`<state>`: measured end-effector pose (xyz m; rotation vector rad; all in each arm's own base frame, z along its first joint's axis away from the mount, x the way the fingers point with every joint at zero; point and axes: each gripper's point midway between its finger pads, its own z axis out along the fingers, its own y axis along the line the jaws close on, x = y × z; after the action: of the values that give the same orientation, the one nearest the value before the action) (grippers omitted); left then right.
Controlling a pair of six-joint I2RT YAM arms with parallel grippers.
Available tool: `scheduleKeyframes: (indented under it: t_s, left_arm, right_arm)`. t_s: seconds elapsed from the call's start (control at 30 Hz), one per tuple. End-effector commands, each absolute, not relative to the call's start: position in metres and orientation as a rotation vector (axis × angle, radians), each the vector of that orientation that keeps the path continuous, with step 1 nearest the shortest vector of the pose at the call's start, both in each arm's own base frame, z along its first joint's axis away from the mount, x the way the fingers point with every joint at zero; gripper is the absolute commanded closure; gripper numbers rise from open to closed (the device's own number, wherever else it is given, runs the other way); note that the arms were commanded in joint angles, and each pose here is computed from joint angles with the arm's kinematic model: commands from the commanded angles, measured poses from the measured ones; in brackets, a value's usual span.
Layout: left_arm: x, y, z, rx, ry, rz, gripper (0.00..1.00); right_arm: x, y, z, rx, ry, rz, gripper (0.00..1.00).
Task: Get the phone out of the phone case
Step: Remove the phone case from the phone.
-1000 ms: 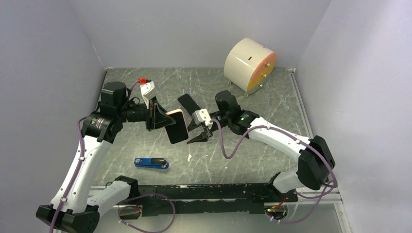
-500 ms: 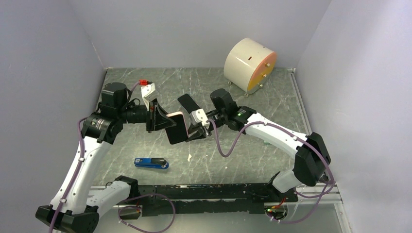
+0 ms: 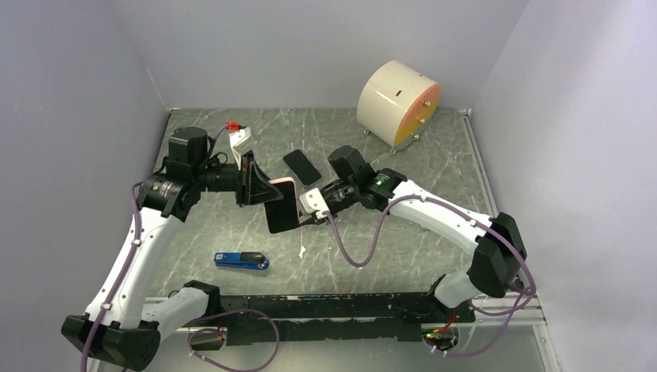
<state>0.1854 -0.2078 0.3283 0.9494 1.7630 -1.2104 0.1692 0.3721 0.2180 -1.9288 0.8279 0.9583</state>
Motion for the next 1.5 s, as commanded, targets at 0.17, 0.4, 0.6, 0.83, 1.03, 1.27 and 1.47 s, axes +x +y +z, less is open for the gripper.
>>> scheduleKeyframes:
  t_s: [0.17,0.4,0.6,0.83,1.03,1.27,1.47]
  left_arm:
    - [0.172,-0.216,0.363,0.985,1.64,-1.332,0.97]
    - [0.166,-0.212,0.368,1.005,1.597,-1.282,0.97]
    - [0.171,-0.211,0.365,0.962,1.61,-1.248,0.97]
    - [0.202,-0.199,0.363,0.68,1.65,-1.089,0.98]
    - [0.232,-0.182,0.353,0.385,1.681,-0.998,0.97]
    - [0.247,-0.158,0.352,0.096,1.601,-0.95,0.98]
    - [0.251,-0.138,0.362,-0.107,1.468,-0.952,0.97]
  right_arm:
    - [0.186,0.387,0.249,-1.882,0.645,0.76,0.96]
    - [0.186,0.386,0.246,-1.832,0.676,0.771,0.9]
    - [0.193,0.381,0.247,-1.727,0.789,0.774,0.7]
    - [0.231,0.355,0.267,-1.405,0.977,0.731,0.55]
    - [0.236,0.338,0.283,-1.178,1.061,0.806,0.43]
    - [0.249,0.333,0.294,-0.882,1.228,0.959,0.37]
    - [0.247,0.336,0.305,-0.621,1.326,1.196,0.34]
